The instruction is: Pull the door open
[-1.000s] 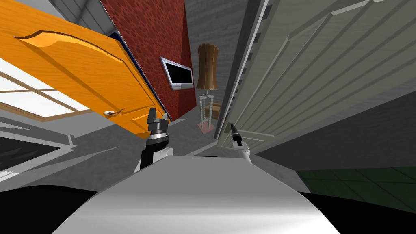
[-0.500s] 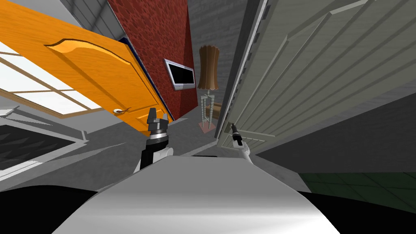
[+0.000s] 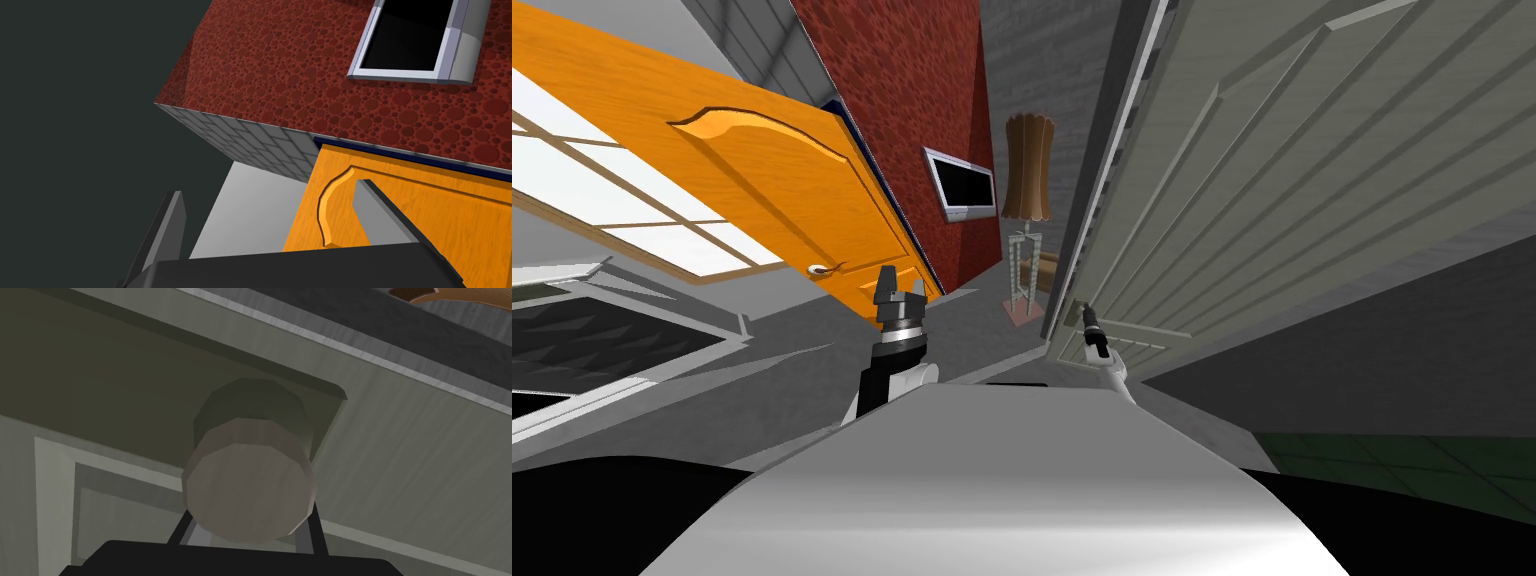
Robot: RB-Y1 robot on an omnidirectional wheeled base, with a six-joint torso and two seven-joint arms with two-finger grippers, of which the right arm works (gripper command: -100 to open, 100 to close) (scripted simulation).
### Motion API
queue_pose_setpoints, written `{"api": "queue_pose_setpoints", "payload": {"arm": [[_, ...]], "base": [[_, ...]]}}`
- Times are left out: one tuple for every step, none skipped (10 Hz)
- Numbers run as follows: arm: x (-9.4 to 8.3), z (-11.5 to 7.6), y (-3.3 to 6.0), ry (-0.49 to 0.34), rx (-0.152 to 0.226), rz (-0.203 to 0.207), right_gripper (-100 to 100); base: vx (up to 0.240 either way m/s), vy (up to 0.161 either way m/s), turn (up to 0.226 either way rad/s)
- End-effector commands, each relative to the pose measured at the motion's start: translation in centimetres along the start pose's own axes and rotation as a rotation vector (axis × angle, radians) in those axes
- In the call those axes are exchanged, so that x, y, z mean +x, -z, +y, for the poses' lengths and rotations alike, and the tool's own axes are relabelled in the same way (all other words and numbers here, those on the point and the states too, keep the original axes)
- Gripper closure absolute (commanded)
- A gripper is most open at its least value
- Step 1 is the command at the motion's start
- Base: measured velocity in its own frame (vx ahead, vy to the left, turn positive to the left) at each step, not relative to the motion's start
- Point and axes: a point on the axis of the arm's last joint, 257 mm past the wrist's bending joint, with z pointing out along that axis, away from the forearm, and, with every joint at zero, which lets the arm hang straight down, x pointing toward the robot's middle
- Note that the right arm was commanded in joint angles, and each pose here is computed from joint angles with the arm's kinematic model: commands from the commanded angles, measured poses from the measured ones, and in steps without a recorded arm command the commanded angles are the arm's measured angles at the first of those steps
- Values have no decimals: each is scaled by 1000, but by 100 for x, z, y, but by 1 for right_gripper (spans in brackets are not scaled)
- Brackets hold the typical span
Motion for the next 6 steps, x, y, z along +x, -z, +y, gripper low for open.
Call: {"api": "queue_pose_setpoints", "payload": {"arm": [[121, 69, -16, -53, -14, 14, 100], [107, 68, -29, -120, -13, 7, 100], [107, 68, -29, -125, -13, 7, 100], [94, 65, -43, -197, -13, 0, 100], [85, 63, -55, -247, -12, -5, 100], [80, 62, -55, -270, -12, -7, 100]], "base": [[-48, -28, 25], [-64, -23, 89], [-53, -18, 46], [-54, -30, 48], [-88, -51, 123], [-69, -36, 77]]}}
